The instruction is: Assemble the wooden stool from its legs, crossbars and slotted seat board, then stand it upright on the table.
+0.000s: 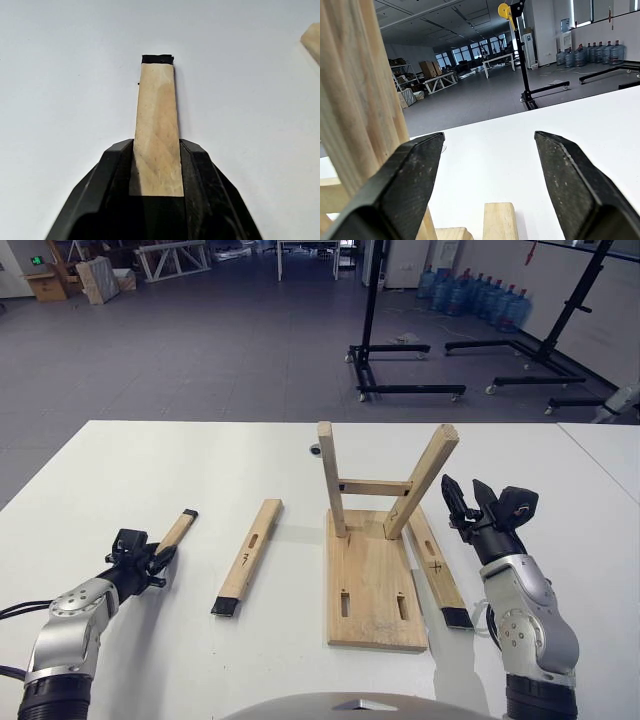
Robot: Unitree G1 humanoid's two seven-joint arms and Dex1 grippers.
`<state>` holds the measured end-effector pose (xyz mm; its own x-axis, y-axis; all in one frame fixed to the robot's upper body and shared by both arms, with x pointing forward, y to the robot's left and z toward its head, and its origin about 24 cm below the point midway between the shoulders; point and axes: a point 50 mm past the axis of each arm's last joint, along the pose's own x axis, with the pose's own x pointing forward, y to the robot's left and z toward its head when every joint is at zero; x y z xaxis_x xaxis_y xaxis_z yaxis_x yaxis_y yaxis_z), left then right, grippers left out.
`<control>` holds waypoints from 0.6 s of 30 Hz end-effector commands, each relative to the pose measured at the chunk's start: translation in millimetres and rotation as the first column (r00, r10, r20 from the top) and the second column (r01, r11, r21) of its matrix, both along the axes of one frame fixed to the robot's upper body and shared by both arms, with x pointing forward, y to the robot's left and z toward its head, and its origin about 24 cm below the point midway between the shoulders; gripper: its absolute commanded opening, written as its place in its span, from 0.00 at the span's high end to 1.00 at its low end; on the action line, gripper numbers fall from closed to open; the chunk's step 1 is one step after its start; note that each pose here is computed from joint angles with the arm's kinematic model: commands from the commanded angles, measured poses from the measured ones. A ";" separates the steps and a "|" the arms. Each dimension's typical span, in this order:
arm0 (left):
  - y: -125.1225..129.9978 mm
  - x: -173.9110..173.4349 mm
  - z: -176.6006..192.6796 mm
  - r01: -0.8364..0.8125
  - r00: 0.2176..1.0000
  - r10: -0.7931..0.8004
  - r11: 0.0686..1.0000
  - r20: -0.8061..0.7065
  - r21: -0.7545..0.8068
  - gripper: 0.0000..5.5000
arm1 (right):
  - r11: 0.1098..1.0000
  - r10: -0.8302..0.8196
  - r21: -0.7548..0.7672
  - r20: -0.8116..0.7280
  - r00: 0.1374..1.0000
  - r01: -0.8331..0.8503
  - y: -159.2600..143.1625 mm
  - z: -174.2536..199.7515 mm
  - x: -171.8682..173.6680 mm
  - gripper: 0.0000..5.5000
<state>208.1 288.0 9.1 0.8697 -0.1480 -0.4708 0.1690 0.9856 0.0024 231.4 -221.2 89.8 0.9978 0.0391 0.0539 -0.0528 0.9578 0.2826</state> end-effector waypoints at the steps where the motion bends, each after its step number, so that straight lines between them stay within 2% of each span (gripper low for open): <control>1: -26.1 1.8 2.3 -0.008 0.986 0.032 0.990 0.166 -0.141 0.77 | 0.999 0.038 0.030 0.008 0.999 -0.038 -2.1 0.5 -0.2 0.39; 6: -56.0 30.5 50.6 0.108 0.899 -0.052 0.988 0.435 -0.106 0.77 | 0.957 0.220 0.194 -0.016 0.975 -0.213 -8.2 -2.9 -24.5 0.39; 9: -86.4 30.3 94.8 0.243 0.777 -0.119 0.962 0.618 -0.121 0.77 | 0.832 0.456 0.354 0.004 0.890 -0.428 4.4 5.5 -44.9 0.39; 11: -108.6 20.1 115.0 0.376 0.695 -0.182 0.916 0.695 -0.137 0.77 | 0.762 0.549 0.406 0.009 0.836 -0.505 11.9 9.3 -52.7 0.39; 14: -137.6 4.9 125.0 0.551 0.612 -0.328 0.830 0.720 -0.089 0.77 | 0.691 0.604 0.459 0.056 0.795 -0.558 27.8 17.9 -48.5 0.39; 18: -155.3 3.2 125.3 0.675 0.525 -0.483 0.738 0.701 0.003 0.77 | 0.578 0.655 0.497 0.189 0.731 -0.647 56.8 38.9 -34.3 0.39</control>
<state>210.8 140.2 134.3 0.6639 -0.6792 0.3129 0.6994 0.7120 0.0616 189.7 -177.7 114.5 0.7488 0.6377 0.1808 -0.5508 0.4468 0.7050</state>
